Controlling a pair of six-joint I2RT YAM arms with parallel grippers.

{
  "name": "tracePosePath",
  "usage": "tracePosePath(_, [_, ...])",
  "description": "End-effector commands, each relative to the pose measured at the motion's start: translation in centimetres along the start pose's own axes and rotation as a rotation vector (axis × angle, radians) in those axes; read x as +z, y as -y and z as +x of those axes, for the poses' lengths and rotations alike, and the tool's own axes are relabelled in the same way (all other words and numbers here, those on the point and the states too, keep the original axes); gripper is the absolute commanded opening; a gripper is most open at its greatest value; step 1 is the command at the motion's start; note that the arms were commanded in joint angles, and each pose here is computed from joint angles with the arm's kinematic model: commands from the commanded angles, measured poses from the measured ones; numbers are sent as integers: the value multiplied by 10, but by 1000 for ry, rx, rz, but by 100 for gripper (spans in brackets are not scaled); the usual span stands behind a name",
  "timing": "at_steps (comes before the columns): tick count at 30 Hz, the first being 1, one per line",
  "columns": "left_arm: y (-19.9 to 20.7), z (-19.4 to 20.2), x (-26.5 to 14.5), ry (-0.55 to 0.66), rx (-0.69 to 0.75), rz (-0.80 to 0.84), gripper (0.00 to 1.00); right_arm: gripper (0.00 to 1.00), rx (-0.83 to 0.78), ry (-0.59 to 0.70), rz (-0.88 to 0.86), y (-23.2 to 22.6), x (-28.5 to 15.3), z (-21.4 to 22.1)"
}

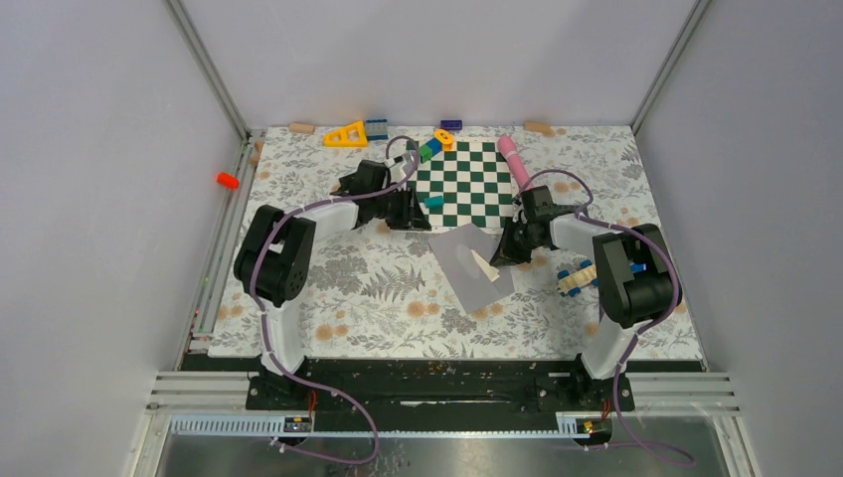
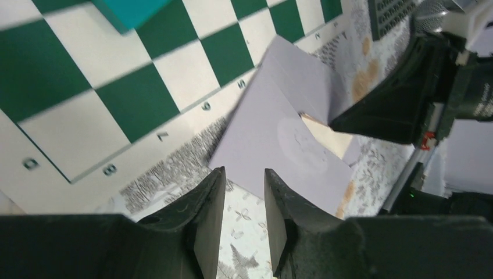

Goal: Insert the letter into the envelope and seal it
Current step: Place the envelope at the center of the board.

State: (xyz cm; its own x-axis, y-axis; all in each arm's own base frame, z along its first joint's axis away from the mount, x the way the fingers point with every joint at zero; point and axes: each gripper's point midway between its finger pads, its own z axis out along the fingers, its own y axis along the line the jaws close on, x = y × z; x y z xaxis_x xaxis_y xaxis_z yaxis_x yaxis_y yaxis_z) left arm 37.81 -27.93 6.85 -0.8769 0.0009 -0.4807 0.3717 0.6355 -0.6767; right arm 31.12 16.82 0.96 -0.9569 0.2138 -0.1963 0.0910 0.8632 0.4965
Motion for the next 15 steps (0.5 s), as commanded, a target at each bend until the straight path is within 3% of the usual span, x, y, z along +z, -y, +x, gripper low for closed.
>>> tracePosePath(1, [-12, -29, 7, 39, 75, -71, 31, 0, -6, 7, 13, 4, 2, -1])
tracePosePath(15, [-18, 10, 35, -76, 35, -38, 32, 0, 0, 3, 9, 3, 3, -1])
